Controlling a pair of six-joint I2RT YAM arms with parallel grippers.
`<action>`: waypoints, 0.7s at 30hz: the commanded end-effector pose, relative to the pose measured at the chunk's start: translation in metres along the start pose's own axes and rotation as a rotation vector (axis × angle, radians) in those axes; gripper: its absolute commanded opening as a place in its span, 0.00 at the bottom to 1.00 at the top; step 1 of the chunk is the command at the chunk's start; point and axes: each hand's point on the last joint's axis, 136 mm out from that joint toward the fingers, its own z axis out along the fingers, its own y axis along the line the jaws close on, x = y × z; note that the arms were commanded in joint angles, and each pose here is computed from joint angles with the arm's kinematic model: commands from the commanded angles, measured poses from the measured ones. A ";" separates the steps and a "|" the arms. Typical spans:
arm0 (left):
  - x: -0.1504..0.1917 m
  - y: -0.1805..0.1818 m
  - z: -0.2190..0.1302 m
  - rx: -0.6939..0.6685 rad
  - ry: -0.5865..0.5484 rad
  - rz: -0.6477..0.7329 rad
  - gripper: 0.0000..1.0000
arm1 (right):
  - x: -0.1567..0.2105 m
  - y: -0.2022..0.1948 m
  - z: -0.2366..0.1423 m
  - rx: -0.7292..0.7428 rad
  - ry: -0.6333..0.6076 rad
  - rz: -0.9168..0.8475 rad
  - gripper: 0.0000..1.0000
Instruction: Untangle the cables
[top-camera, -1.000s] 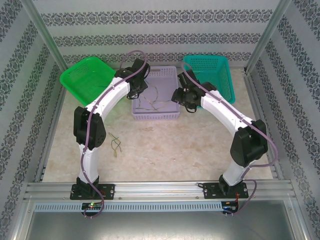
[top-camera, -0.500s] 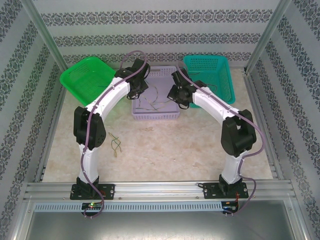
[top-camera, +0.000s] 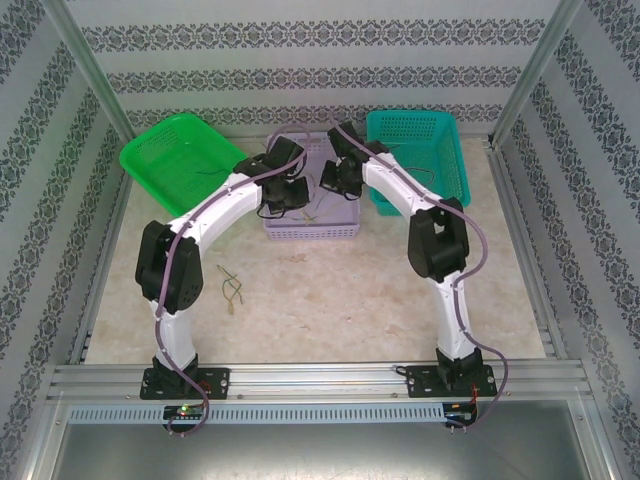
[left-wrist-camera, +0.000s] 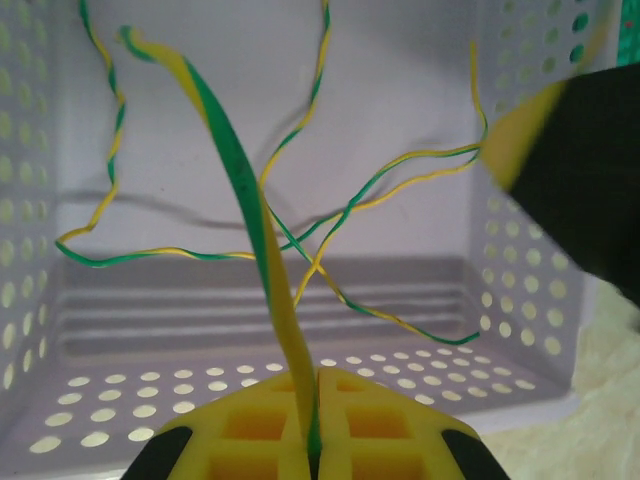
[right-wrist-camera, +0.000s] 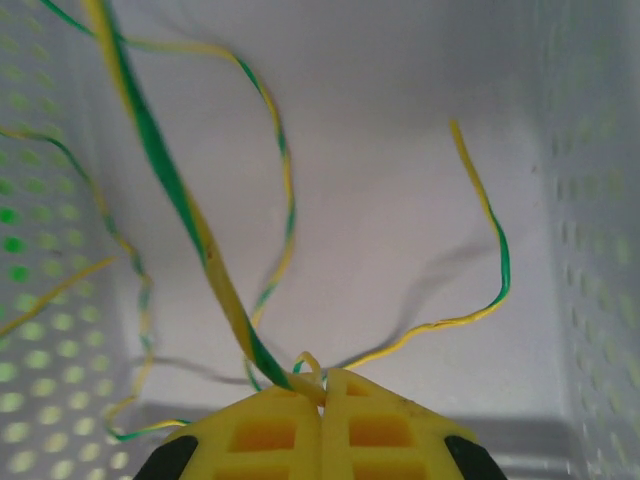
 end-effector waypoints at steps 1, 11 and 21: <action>0.000 -0.013 0.005 0.059 0.005 0.078 0.00 | 0.015 -0.013 0.010 0.063 0.103 -0.042 0.00; -0.004 -0.008 0.045 -0.044 0.094 0.086 0.00 | -0.002 -0.025 0.016 0.148 0.093 -0.080 0.09; -0.001 0.023 0.049 -0.210 0.103 -0.007 0.14 | -0.024 -0.009 -0.040 0.127 -0.021 -0.129 0.46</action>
